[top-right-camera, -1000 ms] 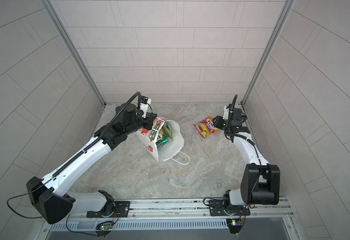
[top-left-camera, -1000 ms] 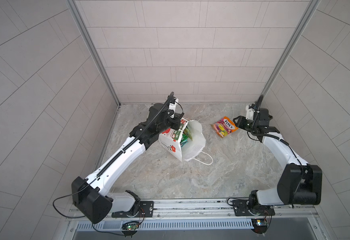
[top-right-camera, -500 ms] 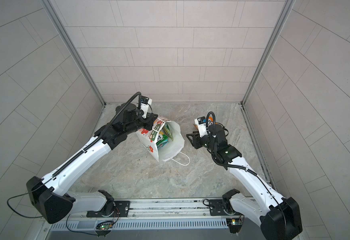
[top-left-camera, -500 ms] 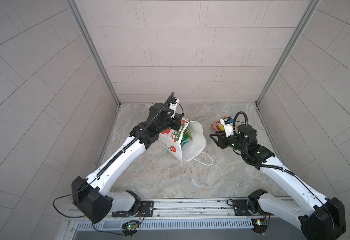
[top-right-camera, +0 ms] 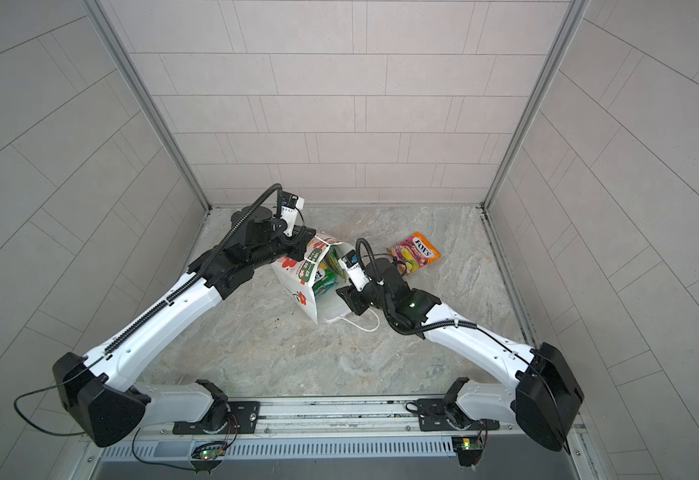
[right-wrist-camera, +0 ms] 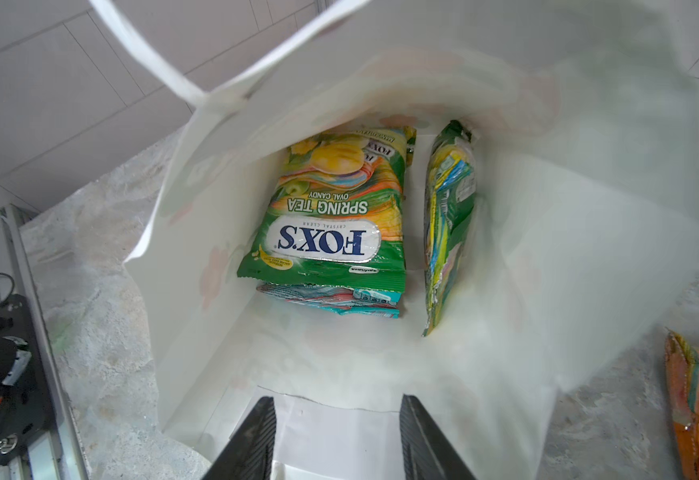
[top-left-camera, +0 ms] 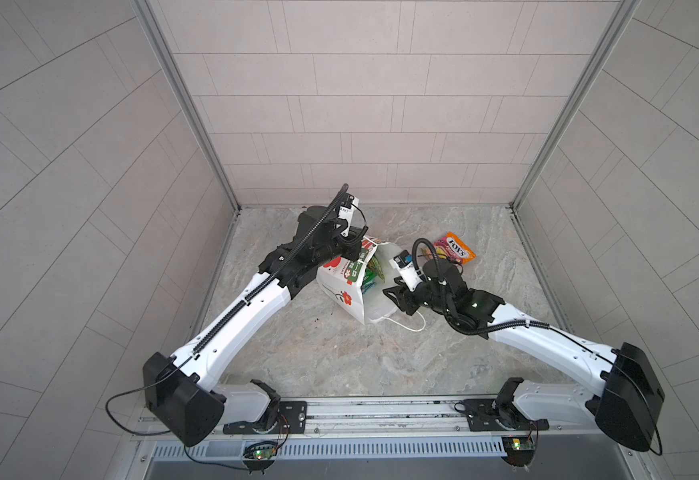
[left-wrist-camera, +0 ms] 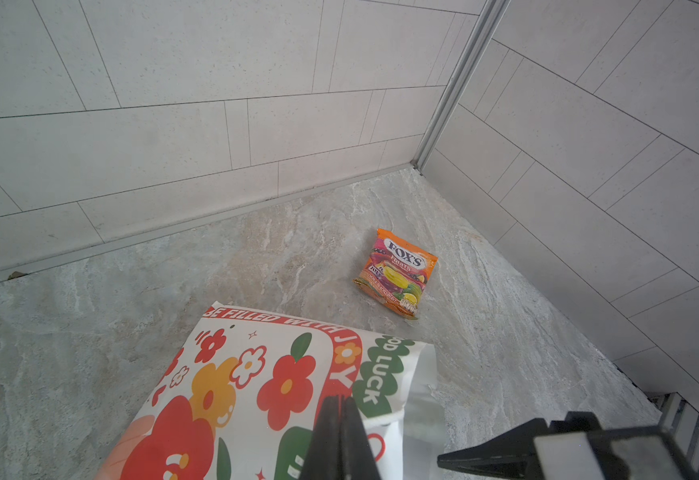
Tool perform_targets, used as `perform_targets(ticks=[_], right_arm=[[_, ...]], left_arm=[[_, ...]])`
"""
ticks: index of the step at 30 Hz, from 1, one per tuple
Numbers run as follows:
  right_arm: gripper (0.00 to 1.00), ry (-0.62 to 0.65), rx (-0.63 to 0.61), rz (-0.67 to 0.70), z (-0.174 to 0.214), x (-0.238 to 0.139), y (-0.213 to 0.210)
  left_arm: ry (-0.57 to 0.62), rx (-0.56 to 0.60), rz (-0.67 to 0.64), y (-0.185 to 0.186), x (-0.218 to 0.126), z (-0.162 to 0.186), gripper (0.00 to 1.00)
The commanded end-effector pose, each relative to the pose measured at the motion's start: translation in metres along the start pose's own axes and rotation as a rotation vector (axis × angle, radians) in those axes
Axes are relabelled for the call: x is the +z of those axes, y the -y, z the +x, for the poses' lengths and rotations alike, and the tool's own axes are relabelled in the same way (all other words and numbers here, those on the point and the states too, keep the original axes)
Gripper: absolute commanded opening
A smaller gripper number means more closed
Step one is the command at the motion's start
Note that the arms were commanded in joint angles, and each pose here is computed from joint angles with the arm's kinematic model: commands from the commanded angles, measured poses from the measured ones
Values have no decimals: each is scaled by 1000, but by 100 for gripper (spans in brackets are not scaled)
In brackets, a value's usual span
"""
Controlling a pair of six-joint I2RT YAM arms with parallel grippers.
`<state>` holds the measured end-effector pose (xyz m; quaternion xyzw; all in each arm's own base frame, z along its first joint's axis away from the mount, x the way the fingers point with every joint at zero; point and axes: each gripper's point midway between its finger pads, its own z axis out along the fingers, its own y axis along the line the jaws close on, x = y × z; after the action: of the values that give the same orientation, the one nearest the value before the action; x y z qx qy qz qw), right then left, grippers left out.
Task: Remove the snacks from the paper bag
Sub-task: 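Move the right gripper back over the bag opening, then reach into the bag with the right gripper and grasp a green packet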
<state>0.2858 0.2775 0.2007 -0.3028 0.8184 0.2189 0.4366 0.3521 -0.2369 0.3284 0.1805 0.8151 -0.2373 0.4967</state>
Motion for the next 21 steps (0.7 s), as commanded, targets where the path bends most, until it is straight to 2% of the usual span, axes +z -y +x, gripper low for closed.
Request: perform_targets(ticks=[1, 13, 21], right_arm=[[49, -19, -66, 83, -2, 11, 8], [46, -121, -80, 217, 22, 56, 26], [44, -107, -61, 303, 21, 76, 41]], left_arm=[[47, 6, 3, 1, -11, -14, 0], [67, 2, 17, 4, -16, -18, 0], [98, 14, 74, 15, -22, -24, 0]])
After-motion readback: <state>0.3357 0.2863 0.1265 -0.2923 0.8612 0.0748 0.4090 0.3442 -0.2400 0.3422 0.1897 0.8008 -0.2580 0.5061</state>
